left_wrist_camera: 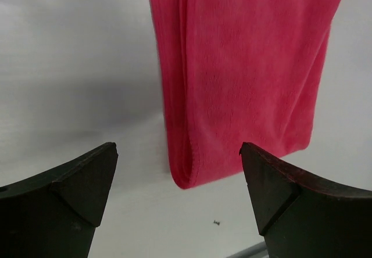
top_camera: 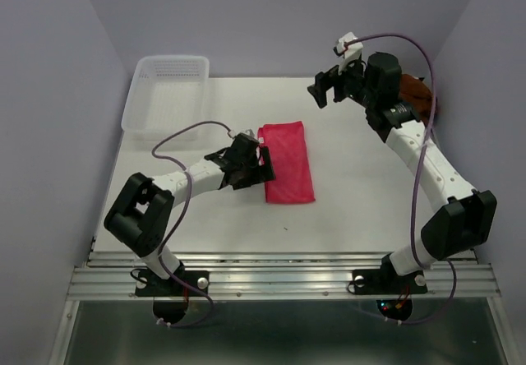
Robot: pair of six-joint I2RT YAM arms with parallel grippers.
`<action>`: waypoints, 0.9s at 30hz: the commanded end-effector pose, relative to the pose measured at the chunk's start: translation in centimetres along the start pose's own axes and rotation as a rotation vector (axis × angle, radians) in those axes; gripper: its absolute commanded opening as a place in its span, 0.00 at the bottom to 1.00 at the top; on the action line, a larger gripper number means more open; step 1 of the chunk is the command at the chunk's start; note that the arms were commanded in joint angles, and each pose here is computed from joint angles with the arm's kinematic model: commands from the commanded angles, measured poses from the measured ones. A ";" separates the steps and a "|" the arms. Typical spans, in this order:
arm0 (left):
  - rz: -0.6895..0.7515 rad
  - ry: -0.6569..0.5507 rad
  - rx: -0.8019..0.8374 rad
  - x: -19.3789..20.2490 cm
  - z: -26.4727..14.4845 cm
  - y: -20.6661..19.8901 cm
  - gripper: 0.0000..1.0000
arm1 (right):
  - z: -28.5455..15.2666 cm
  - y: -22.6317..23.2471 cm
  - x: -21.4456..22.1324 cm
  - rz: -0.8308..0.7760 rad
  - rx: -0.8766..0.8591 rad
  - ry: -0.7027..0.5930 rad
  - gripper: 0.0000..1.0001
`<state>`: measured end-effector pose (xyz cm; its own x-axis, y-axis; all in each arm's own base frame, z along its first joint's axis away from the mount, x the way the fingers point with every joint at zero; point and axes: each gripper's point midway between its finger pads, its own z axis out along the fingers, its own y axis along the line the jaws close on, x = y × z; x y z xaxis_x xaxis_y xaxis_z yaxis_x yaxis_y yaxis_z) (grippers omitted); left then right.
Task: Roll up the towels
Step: Fold the towel, then roll the towel
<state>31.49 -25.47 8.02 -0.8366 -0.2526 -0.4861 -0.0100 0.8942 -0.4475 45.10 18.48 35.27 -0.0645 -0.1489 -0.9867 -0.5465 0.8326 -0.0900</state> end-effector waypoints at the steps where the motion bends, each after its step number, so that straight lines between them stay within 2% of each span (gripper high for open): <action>1: -0.097 0.086 0.114 4.3 0.2 -3.5 0.99 | -0.4 4.9 2.5 -0.282 -0.386 0.059 1.00; 5: -0.172 0.155 0.062 7.2 1.7 -2.5 0.96 | -1.2 6.5 8.2 -0.328 -0.524 0.182 1.00; 8: -0.233 0.145 0.041 7.9 2.3 -1.6 0.91 | -2.0 7.1 12.5 -0.352 -0.557 0.269 1.00; 11: -0.269 0.145 0.021 8.3 2.3 -1.0 0.68 | -2.9 8.6 16.2 -0.417 -0.603 0.331 1.00; 14: -0.280 0.150 -0.005 8.9 2.3 -0.1 0.53 | -4.1 9.3 19.5 -0.484 -0.633 0.374 1.00; 15: -0.274 0.148 -0.011 8.9 2.3 0.0 0.43 | -4.3 10.3 20.2 -0.517 -0.661 0.373 1.00; 17: -0.268 0.158 -0.020 9.0 2.2 0.1 0.31 | -4.7 11.3 21.1 -0.559 -0.672 0.371 1.00; 18: -0.267 0.153 -0.029 8.9 2.3 0.2 0.10 | -5.3 12.3 22.8 -0.614 -0.698 0.399 1.00; 19: -0.273 0.154 -0.053 8.9 2.1 0.5 0.02 | -5.5 12.8 23.6 -0.647 -0.705 0.410 1.00; 21: -0.276 0.154 -0.092 8.9 1.8 1.2 0.00 | -6.5 13.0 25.8 -0.738 -0.698 0.460 1.00; 23: -0.294 0.150 -0.094 8.9 1.6 1.3 0.00 | -6.7 14.1 26.5 -0.800 -0.714 0.457 1.00; 27: -0.304 0.143 -0.058 8.7 1.1 0.7 0.00 | -7.5 16.4 27.2 -0.779 -0.793 0.439 1.00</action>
<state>25.56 -28.62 2.42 -0.8667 -0.4472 -0.2209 -0.2730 0.7960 -0.5402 26.87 22.62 5.94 0.2049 -0.8003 -0.5635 -0.9635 -0.0637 -0.2600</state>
